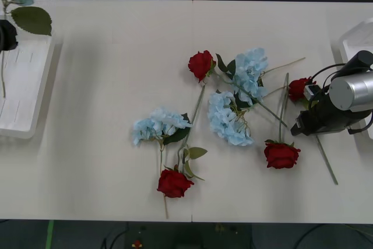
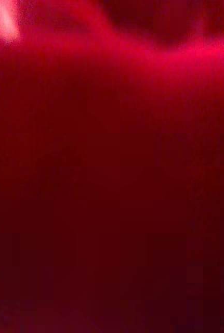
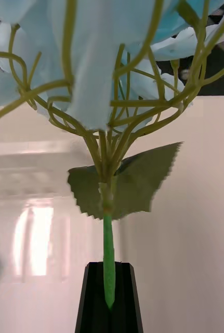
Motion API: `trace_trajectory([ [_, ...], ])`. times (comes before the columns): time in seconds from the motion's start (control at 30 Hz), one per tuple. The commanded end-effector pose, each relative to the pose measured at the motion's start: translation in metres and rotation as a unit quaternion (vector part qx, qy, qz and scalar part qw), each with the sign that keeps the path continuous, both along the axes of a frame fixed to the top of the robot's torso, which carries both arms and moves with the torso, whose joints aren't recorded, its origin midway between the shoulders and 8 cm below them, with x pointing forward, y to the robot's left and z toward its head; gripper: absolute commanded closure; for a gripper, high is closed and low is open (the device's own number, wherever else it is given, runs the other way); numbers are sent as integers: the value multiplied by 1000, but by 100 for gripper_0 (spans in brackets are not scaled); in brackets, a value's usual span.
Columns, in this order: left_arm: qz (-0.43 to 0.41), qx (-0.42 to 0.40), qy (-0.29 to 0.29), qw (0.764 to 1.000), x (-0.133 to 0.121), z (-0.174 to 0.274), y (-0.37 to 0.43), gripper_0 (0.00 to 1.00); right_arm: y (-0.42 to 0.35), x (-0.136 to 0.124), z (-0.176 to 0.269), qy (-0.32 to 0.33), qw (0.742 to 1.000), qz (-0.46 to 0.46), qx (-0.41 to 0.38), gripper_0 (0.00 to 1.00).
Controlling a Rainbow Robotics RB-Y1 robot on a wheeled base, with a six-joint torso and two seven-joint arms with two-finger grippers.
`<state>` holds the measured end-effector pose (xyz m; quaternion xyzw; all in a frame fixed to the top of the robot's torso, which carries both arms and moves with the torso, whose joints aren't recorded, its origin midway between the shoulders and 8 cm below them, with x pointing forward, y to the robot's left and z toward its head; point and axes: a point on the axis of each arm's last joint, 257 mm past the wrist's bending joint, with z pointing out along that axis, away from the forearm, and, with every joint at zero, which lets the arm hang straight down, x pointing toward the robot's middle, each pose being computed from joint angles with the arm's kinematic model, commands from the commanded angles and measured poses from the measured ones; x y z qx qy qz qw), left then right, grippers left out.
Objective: Put the red flowers into the right box and the blue flowers into the left box
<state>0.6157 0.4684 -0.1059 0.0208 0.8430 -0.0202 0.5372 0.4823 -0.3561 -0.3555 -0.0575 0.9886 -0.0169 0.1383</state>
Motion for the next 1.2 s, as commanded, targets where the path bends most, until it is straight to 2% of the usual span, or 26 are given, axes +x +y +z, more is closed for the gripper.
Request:
trace_trajectory([
  [0.03,89,26,-33,995,-23,63,118,100,22,19,14,-20,999,41,1,30],
  [0.1,111,33,-22,993,-36,55,148,100,22,19,14,-20,999,40,2,43],
  [0.23,140,48,-13,989,-49,35,182,100,22,19,14,-21,999,37,4,78],
  [0.27,143,51,-14,988,-50,34,185,100,23,20,15,-21,999,37,5,83],
  [0.3,154,64,-15,986,-56,28,195,100,23,19,14,-19,999,35,6,93],
  [0.37,161,73,-16,984,-60,21,201,100,23,19,14,-20,999,34,7,100],
  [0.5,175,77,-4,982,-78,-6,215,100,23,22,10,-23,999,31,12,100],
  [0.7,165,78,7,983,-72,-34,199,100,28,27,16,-28,999,26,22,100],
  [0.8,160,72,13,984,-69,-46,189,100,31,35,33,-32,999,15,40,100],
  [1.0,153,73,16,985,-63,-53,179,99,18,51,108,-41,996,-6,76,100],
  [1.03,152,74,15,985,-62,-50,179,98,12,52,119,-42,996,-7,76,100],
  [1.13,153,72,15,985,-62,-51,180,76,-19,53,160,-50,997,-16,58,100],
  [1.2,153,72,16,986,-62,-52,179,68,-40,54,177,-58,997,-25,40,100],
])
